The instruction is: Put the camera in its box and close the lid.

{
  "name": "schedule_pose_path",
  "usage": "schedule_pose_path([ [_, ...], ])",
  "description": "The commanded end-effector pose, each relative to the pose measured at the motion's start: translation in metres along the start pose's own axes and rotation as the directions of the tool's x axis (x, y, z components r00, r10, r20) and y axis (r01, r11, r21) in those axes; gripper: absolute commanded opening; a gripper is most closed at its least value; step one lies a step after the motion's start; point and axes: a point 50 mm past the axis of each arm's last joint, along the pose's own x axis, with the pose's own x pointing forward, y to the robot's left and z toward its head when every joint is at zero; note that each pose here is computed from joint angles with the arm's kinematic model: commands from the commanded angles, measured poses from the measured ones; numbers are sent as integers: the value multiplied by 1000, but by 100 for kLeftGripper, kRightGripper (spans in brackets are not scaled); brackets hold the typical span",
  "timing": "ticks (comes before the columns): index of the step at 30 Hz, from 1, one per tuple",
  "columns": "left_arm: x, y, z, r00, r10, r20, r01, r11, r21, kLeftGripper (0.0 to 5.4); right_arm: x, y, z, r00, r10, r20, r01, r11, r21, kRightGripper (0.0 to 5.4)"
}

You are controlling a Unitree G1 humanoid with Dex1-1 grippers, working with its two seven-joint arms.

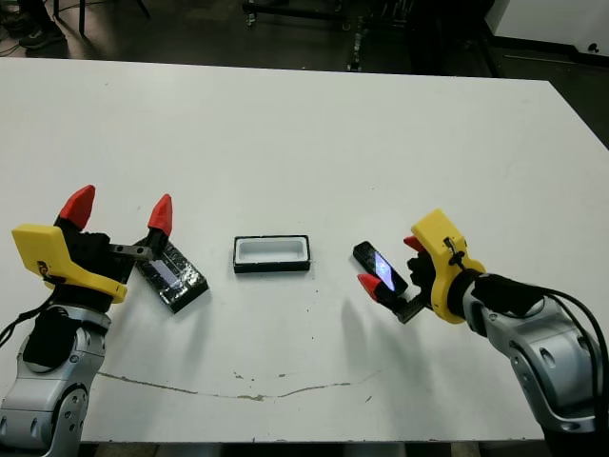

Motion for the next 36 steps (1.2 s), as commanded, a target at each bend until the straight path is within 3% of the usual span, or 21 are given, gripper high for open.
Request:
schedule_pose_path([
  [1, -2, 1, -2, 1000, 8, -19, -8, 1000, 11, 538, 1, 1, -8, 1000, 2, -25, -1, 1000, 11, 540],
  [36, -4, 1, -4, 1000, 7, -23, -6, 1000, 15, 538, 6, 3, -28, 994, -19, -107, 26, 998, 61, 540],
])
